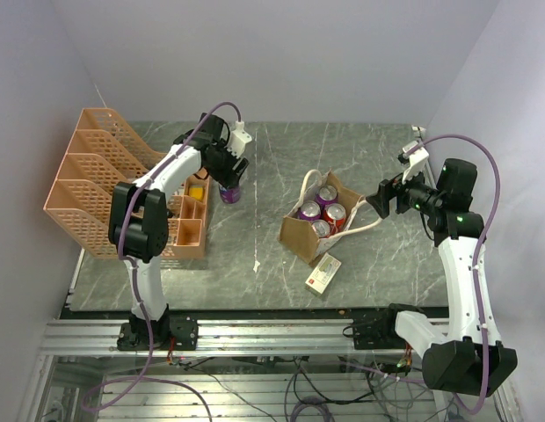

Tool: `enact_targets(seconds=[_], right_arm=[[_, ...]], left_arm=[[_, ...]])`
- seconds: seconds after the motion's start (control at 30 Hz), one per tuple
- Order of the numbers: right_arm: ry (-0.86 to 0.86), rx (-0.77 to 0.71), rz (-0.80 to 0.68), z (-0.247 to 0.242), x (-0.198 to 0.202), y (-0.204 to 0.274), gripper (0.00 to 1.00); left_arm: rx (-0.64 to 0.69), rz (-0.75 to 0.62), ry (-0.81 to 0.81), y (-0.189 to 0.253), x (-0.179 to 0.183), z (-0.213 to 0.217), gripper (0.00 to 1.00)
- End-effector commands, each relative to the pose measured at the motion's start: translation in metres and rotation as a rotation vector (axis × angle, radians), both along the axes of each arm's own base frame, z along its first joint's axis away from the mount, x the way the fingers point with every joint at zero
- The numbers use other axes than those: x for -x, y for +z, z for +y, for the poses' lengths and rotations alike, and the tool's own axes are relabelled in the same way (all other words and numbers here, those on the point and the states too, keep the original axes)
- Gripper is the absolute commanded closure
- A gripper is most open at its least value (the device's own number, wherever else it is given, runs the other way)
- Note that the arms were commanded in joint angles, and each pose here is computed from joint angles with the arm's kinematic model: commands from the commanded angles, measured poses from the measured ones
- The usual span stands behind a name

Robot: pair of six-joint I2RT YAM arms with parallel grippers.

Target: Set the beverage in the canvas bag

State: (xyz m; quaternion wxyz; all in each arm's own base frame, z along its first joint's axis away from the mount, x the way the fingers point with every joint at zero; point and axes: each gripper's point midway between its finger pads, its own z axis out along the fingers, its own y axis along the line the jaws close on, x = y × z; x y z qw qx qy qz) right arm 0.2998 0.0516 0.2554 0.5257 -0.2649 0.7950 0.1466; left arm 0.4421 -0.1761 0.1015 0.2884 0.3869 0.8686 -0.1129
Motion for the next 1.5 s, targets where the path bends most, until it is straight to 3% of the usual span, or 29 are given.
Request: enact_targets(seconds=[0.0,0.13,0.33,0.5,0.77,0.93,1.47], right_arm=[[0.001,-0.014,-0.015,0.0,-0.001,0.002,0.19],[0.0,-0.019,-0.013,-0.001,-0.002,0.0,0.19],[-0.008,-0.033,-0.009,-0.002,-0.005,0.0,0.19],[-0.007,-0.03,-0.022,-0.003,-0.006,0.002,0.19],[0.076,-0.014,0.085,0.0,-0.017,-0.031,0.18],[0.08,-0.05,0.052,0.004,-0.022,-0.027,0.18],[0.014,-0.011,0.032,-0.005,-0.012,-0.038,0.17]], left_arm=[[0.064,-0.012,-0.044,0.015,-0.001,-0.012,0.4],[0.088,-0.054,-0.1,0.042,0.002,-0.017,0.67],[0.13,-0.161,-0.155,0.099,0.016,-0.023,0.93],[0.15,-0.28,-0.226,0.153,0.043,-0.035,0.93],[0.212,-0.482,-0.415,0.222,0.096,-0.073,0.93],[0.274,-0.557,-0.521,0.261,0.133,-0.1,0.93],[0.506,-0.531,-0.706,0.319,0.203,-0.181,0.93]])
